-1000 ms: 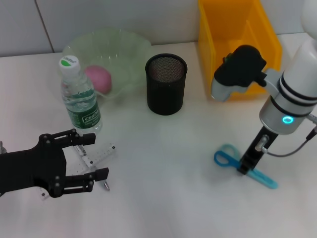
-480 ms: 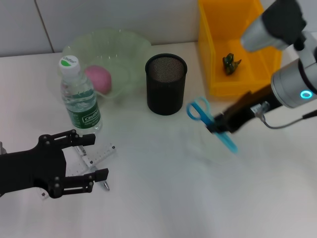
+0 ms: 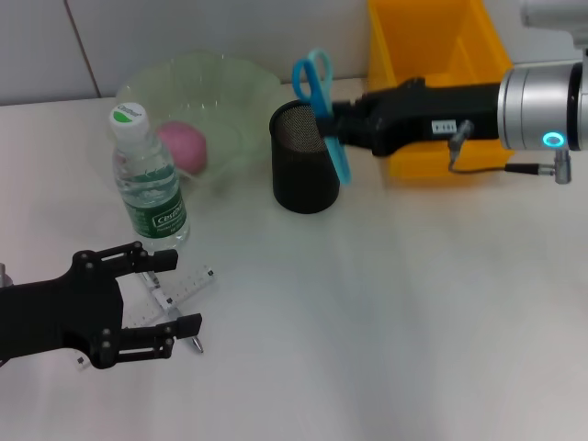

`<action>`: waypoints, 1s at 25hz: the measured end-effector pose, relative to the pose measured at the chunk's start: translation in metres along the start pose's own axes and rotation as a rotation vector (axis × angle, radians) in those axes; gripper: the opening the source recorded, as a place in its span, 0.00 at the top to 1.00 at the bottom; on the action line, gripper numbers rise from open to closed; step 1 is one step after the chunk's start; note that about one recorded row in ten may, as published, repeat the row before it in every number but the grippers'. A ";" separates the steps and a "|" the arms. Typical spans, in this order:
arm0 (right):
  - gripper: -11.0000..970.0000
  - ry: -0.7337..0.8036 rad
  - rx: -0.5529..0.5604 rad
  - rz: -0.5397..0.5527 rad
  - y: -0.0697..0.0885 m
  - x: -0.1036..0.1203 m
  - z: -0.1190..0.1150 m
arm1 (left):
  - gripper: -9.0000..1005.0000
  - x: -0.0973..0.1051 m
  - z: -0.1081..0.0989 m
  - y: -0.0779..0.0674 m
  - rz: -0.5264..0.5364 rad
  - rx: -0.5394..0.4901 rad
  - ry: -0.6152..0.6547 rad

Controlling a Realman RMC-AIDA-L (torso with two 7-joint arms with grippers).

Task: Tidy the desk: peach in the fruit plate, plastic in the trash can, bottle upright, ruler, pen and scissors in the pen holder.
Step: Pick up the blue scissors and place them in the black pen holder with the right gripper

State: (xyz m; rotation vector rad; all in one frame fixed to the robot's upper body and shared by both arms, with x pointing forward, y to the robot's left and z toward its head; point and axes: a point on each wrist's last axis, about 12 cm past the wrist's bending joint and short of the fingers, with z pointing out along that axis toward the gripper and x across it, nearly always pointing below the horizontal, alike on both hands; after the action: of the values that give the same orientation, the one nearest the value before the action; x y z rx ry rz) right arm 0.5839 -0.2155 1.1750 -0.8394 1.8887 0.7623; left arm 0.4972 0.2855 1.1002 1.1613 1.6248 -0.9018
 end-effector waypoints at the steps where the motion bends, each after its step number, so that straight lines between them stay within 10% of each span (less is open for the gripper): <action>1: 0.75 -0.031 0.007 -0.001 -0.003 0.001 0.001 | 0.19 0.000 0.000 0.000 -0.001 0.001 0.000; 25: 0.75 -0.142 0.141 -0.064 -0.030 0.021 0.043 | 0.19 0.002 0.001 -0.002 -0.011 0.018 -0.008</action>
State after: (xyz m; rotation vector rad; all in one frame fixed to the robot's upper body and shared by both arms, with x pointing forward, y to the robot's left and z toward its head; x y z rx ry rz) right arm 0.6211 -0.2047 1.1340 -0.7339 1.7587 0.6250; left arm 0.4953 0.2843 1.0975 1.1602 1.6213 -0.9290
